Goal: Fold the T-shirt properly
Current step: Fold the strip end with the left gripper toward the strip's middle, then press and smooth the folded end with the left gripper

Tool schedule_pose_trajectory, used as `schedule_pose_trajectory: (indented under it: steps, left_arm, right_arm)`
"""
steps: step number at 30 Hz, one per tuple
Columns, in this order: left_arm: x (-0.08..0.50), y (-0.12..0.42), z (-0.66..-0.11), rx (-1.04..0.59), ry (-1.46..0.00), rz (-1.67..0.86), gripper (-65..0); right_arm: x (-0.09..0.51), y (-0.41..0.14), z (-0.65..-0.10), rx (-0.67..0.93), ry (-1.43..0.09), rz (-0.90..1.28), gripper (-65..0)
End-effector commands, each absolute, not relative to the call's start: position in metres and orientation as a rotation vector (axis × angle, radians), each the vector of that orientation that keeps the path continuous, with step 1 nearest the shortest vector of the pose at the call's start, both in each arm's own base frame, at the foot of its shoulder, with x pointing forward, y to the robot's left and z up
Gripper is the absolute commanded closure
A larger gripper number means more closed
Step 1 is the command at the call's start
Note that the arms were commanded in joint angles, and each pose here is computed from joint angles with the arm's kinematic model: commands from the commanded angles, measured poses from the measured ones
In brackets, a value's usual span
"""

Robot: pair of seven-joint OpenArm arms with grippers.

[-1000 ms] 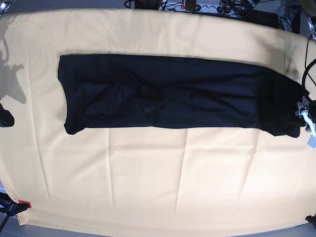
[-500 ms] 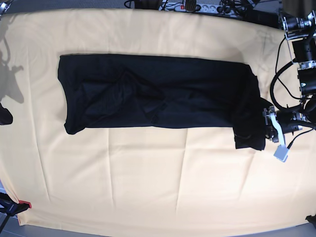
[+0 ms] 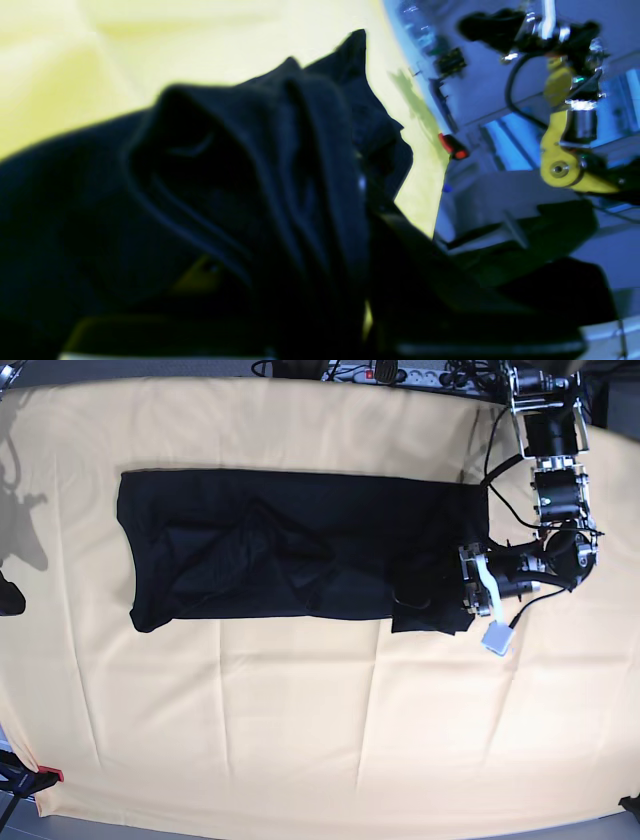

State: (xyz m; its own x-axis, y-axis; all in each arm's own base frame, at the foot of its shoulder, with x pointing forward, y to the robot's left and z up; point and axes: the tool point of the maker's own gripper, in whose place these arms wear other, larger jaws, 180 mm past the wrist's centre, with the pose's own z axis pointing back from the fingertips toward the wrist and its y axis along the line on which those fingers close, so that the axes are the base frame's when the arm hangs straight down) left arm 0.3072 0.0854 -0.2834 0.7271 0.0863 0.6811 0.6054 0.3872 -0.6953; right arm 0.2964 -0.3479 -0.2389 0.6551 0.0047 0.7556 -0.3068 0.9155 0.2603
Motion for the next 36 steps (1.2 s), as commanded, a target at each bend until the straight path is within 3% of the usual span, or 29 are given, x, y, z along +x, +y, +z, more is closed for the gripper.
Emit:
schedule_pose_trajectory:
  steps: [1, 7, 8, 12, 14, 20, 29, 34, 36]
  left_arm:
    - [0.313, 0.084, -0.267, -1.174, -0.773, -0.383, 0.0]
    - [0.311, 0.054, -0.263, -1.266, -0.795, -0.372, 0.0]
    - [0.311, 0.051, -0.262, -1.280, -0.786, -0.355, -6.1]
    - [0.313, 0.045, -0.263, -1.316, -0.720, -0.266, -40.2]
    - [0.313, 0.046, -0.264, -1.318, -0.711, -0.256, -46.9]
    - [0.317, 0.060, -0.262, -1.287, -0.736, -0.245, -47.0]
    - [0.330, 0.149, -0.190, -1.031, -1.164, -0.314, -47.0]
    - [0.322, 0.163, -0.194, -0.964, -1.155, -0.340, -47.0]
    - [0.320, 0.168, -0.213, -0.895, -1.103, -0.333, -44.2]
  right_arm:
    - [0.303, -0.352, -0.217, 0.368, -0.902, 0.208, 0.0]
    - [0.303, -0.352, -0.217, 0.368, -0.902, 0.208, 0.0]
    - [0.303, -0.352, -0.217, 0.368, -0.902, 0.208, 0.0]
    - [0.303, -0.352, -0.217, 0.368, -0.901, 0.208, 0.0]
    - [0.303, -0.352, -0.217, 0.368, -0.902, 0.208, 0.0]
    - [0.303, -0.352, -0.217, 0.369, -0.902, 0.208, 0.0]
    - [0.303, -0.352, -0.217, 0.370, -0.903, 0.208, 0.0]
    - [0.303, -0.351, -0.216, 0.377, -0.907, 0.209, 0.0]
    - [0.303, -0.351, -0.216, 0.377, -0.907, 0.209, 0.0]
